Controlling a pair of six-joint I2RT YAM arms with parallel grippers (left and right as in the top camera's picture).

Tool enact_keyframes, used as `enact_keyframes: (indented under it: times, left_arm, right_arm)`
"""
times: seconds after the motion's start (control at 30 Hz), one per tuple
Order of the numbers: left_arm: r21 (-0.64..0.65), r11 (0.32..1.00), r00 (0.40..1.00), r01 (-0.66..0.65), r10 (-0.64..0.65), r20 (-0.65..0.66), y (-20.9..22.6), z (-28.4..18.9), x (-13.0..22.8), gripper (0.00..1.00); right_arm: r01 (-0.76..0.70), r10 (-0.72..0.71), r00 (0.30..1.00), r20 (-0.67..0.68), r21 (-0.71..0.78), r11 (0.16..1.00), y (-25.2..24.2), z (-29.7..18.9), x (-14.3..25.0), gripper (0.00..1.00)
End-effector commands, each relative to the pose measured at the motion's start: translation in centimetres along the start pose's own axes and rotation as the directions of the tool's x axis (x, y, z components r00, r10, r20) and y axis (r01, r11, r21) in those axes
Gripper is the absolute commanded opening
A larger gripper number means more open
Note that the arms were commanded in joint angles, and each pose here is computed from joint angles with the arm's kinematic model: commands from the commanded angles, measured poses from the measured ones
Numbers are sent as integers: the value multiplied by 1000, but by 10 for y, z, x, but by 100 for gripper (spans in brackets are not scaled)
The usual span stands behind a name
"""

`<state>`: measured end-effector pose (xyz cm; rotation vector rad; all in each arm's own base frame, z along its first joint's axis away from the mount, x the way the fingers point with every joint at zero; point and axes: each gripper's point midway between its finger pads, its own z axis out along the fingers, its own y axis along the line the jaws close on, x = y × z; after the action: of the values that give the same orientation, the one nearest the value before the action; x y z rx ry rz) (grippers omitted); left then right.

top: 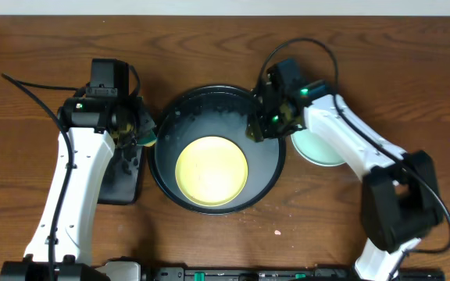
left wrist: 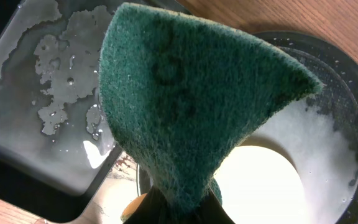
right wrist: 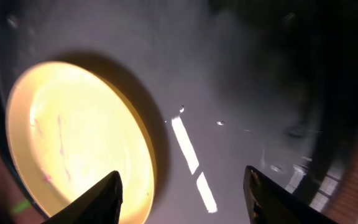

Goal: Clean dirty plates on tray and stack at the side

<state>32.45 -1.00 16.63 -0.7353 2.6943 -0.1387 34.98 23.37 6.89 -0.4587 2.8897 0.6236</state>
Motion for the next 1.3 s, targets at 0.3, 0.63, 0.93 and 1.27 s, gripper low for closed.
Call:
enact_keyframes:
  times: [0.3,0.63,0.93,1.27]
  left_arm:
    - [-20,1000,1000,-5,5,-5,5,4,1,8]
    - [-47,999,999,-7,5,-49,6,20,4,8]
    - [-46,999,999,-8,5,-49,4,27,1,8]
    - [-20,999,999,-37,37,-28,-9,27,0,8]
  right_arm:
    - [4,-27,984,-178,-126,992,25,59,27,50]
    - [29,-25,976,-217,18,999,25,72,32,33]
    - [63,-27,984,-179,198,978,31,63,22,1]
    - [-63,54,997,52,192,979,33,66,-35,1]
